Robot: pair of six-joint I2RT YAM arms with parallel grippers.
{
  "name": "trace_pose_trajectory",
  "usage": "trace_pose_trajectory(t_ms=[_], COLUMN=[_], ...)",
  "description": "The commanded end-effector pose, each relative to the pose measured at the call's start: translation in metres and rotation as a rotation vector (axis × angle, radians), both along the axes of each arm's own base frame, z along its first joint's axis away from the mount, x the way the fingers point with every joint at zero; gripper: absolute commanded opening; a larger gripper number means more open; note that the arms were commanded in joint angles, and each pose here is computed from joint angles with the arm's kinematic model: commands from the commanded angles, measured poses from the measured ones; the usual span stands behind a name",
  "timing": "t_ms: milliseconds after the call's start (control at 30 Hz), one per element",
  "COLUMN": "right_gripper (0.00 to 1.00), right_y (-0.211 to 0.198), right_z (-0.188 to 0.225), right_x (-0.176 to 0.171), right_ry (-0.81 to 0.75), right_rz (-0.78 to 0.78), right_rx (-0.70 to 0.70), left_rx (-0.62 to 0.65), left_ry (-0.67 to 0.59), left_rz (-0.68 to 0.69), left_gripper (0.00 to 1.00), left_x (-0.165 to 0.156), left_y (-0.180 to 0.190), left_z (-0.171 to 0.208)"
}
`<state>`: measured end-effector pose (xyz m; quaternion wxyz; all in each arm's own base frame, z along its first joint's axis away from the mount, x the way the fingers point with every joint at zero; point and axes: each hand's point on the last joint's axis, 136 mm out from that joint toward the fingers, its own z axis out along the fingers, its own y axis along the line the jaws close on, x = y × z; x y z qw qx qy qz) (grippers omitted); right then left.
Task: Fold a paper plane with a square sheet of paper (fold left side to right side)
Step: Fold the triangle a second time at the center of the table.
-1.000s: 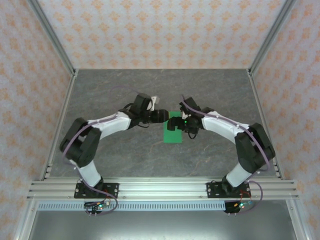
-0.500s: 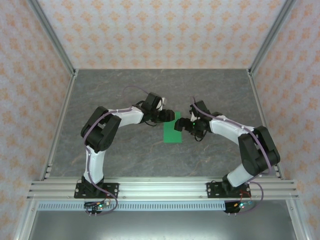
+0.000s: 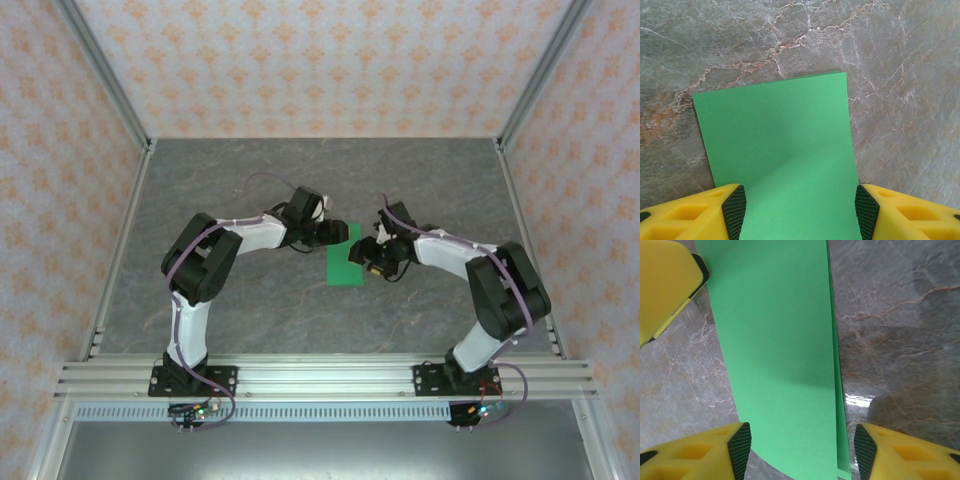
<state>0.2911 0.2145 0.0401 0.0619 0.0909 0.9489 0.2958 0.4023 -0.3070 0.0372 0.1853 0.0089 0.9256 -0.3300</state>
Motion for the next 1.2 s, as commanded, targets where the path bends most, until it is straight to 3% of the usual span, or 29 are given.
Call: trace_pose_trajectory(t_ms=[0, 467, 633, 733, 900, 1167], right_gripper=[0.57, 0.47, 0.43, 0.42, 0.4, 0.34], right_y=[0.009, 0.017, 0.017, 0.019, 0.021, 0.022], right_z=[-0.001, -0.001, 0.0, 0.001, 0.008, 0.019], right_x=[0.005, 0.012, 0.017, 0.023, 0.039, 0.06], right_ry=[0.021, 0.013, 0.002, 0.005, -0.007, -0.026], right_rz=[-0.011, -0.028, -0.032, -0.042, -0.056, -0.055], right_rx=[0.056, 0.11, 0.104, 0.13, 0.166, 0.183], left_rx=[0.025, 0.002, 0.006, -0.001, 0.003, 0.165], left_ry=[0.041, 0.017, -0.088, -0.215, -0.354, -0.441], left_rz=[0.011, 0.004, 0.01, 0.004, -0.027, -0.172], left_gripper=[0.63, 0.63, 0.66, 0.69, 0.71, 0.72], left_x=[-0.009, -0.007, -0.004, -0.006, -0.024, -0.087], left_y=[0.007, 0.004, 0.012, 0.02, 0.034, 0.039], left_z=[-0.014, -0.003, 0.03, 0.072, 0.115, 0.118])
